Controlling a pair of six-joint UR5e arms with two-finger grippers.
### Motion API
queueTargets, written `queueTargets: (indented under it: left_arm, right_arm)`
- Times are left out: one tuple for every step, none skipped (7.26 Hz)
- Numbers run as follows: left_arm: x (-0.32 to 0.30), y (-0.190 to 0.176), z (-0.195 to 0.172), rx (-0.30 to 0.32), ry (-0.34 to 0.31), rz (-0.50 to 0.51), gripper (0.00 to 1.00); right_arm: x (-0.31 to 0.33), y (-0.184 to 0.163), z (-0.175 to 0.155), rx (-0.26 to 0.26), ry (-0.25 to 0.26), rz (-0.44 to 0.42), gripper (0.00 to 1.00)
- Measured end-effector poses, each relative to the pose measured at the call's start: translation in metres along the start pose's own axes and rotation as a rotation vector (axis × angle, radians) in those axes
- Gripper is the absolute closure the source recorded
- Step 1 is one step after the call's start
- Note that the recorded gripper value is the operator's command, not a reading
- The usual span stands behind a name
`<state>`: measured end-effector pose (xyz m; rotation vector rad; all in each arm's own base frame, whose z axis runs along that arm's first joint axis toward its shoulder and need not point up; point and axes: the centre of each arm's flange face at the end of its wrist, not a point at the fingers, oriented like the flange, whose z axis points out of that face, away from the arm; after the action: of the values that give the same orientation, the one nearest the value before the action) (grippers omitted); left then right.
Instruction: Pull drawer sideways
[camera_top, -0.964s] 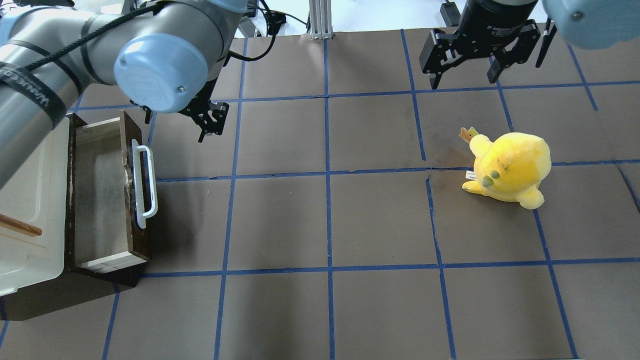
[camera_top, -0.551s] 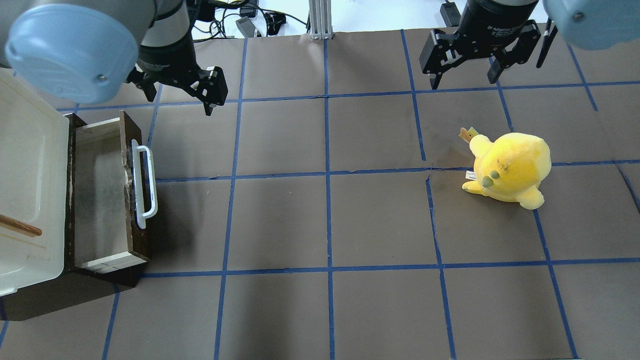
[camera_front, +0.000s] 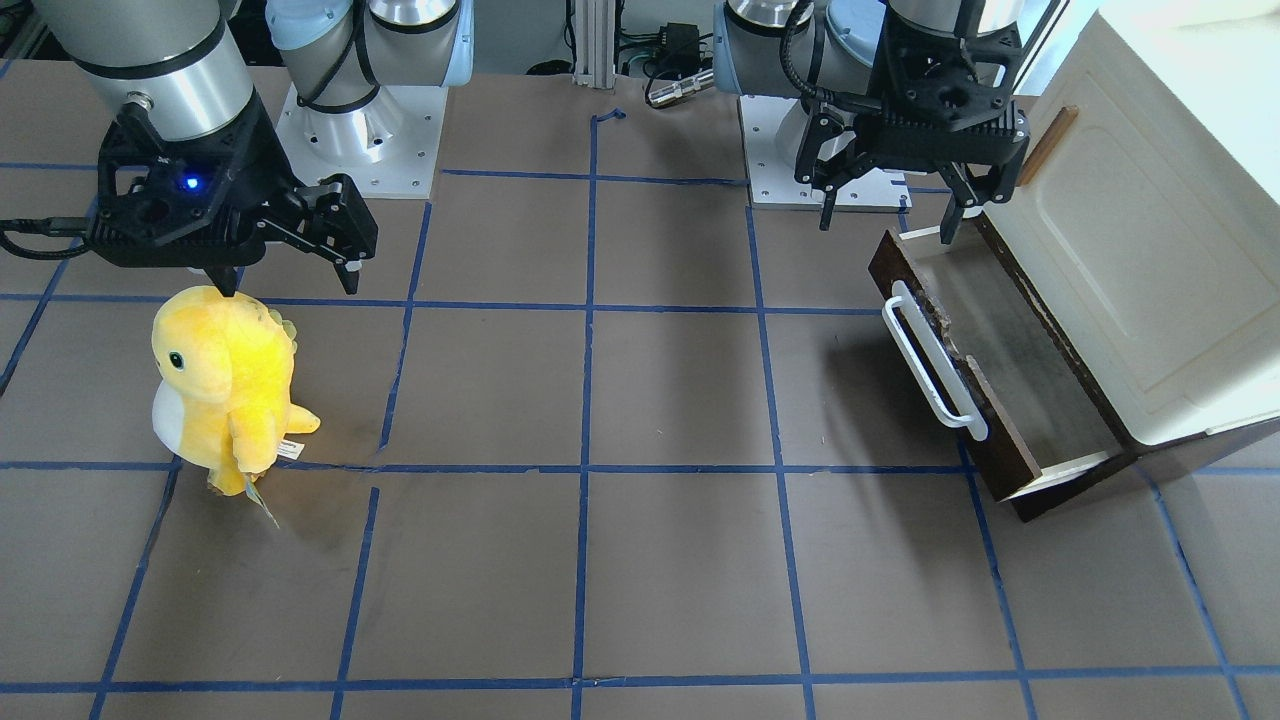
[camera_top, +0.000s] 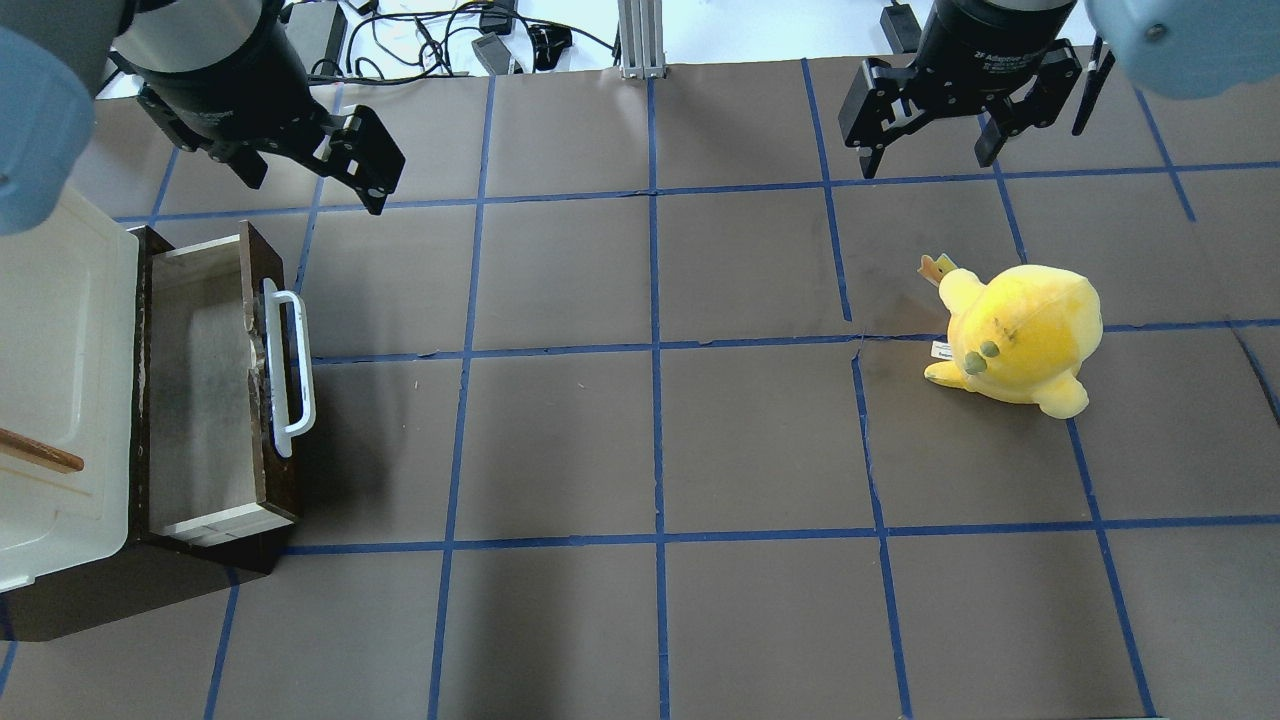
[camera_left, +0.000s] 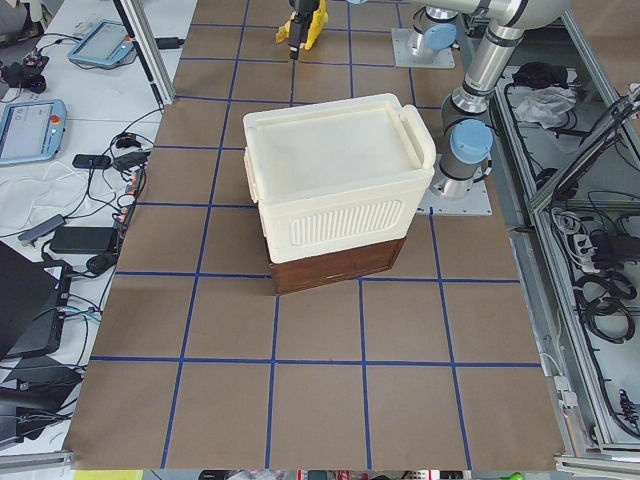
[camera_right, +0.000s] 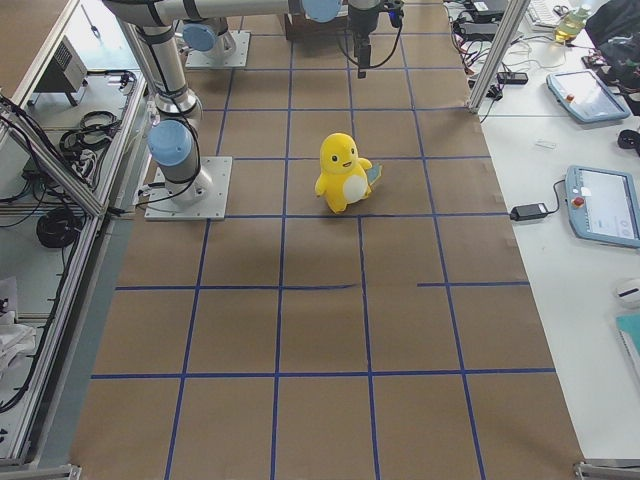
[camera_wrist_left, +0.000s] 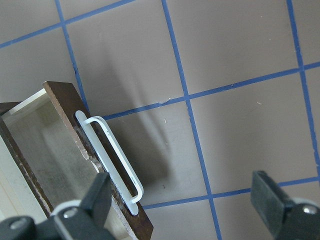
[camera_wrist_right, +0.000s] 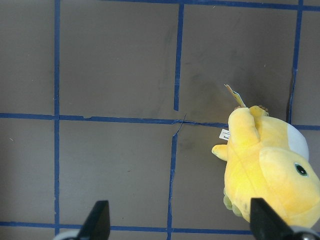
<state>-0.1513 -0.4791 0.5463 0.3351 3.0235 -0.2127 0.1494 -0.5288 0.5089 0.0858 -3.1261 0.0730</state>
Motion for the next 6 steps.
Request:
queueTargets:
  left_arm:
    - [-0.005,0.0,-0.003,0.019,0.03,-0.022,0.0]
    - [-0.01,0.0,-0.006,0.043,0.055,-0.054,0.0]
    - [-0.017,0.001,-0.008,0.053,0.072,-0.081,0.0]
    - [-0.03,0.003,-0.008,0.052,0.088,-0.113,0.0]
    - [-0.044,0.008,-0.008,0.037,0.109,-0.149,0.0]
    - [-0.049,0.017,-0.011,0.006,0.123,-0.173,0.0]
  right_arm:
    - [0.0,0.0,0.0,0.0,0.0,0.0,0.0]
    - [0.0,0.0,0.0,0.0,0.0,0.0,0.0]
    - [0.0,0.0,0.0,0.0,0.0,0.0,0.0]
    - [0.0,0.0,0.0,0.0,0.0,-0.001,0.0]
    - [0.0,0.0,0.0,0.0,0.0,0.0,0.0]
    - [0.0,0.0,0.0,0.0,0.0,0.0,0.0]
